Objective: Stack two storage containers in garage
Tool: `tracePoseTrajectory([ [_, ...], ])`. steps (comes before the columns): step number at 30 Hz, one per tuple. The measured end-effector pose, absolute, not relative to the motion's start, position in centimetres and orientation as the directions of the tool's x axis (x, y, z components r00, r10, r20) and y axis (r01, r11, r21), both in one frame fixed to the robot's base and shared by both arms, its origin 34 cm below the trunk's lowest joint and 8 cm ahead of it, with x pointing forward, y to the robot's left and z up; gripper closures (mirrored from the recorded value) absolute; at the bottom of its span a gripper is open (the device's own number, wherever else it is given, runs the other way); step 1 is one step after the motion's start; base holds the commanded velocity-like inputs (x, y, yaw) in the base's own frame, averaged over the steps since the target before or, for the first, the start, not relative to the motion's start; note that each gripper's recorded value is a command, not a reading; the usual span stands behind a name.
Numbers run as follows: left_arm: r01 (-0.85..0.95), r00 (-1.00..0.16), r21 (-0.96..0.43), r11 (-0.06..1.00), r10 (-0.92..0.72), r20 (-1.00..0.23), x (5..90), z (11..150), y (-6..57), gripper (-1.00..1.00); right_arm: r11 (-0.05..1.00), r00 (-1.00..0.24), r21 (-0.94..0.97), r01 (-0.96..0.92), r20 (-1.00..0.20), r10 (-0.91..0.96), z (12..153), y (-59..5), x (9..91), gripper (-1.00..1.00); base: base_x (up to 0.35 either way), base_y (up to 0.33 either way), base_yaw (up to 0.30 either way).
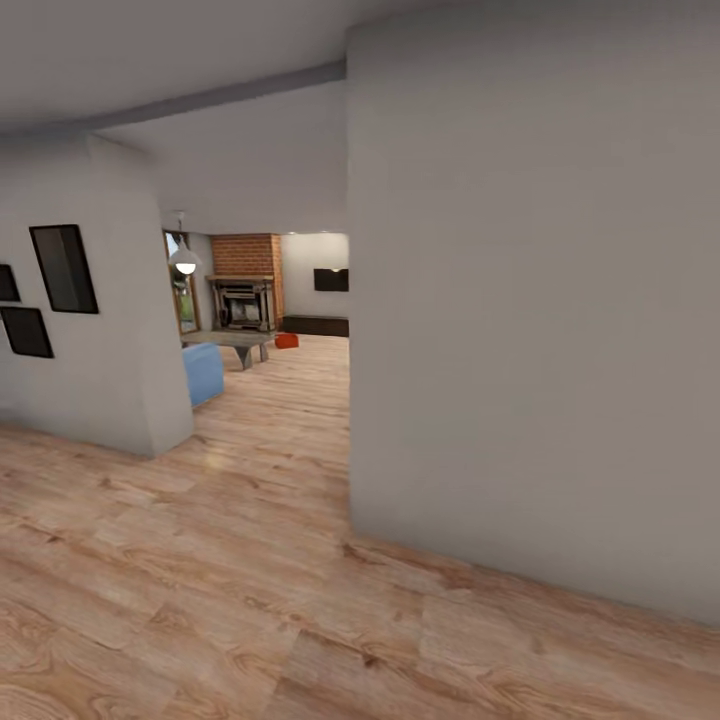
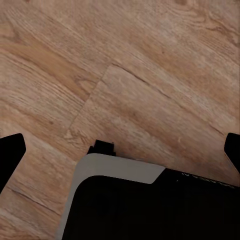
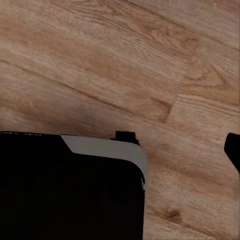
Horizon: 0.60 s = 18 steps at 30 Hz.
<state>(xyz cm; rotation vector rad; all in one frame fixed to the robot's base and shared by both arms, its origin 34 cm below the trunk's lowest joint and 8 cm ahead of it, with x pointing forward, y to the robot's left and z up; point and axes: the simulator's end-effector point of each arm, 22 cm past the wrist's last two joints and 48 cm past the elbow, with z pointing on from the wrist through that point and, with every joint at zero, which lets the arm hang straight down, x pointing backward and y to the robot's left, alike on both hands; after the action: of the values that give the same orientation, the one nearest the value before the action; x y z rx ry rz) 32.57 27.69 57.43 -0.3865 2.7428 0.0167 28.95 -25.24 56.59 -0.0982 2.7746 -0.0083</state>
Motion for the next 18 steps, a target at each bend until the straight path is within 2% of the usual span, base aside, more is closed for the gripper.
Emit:
tracePoseTrajectory([
  [18, -0.269, -0.894, -0.039, 0.962, -0.265, -0.362, 32.58, 57.43, 27.69, -1.0, 0.998, -0.932, -0.018, -0.058, -0.358, -0.061, 56.6, -25.32, 28.98, -1.0, 0.322, 0.0, 0.297],
])
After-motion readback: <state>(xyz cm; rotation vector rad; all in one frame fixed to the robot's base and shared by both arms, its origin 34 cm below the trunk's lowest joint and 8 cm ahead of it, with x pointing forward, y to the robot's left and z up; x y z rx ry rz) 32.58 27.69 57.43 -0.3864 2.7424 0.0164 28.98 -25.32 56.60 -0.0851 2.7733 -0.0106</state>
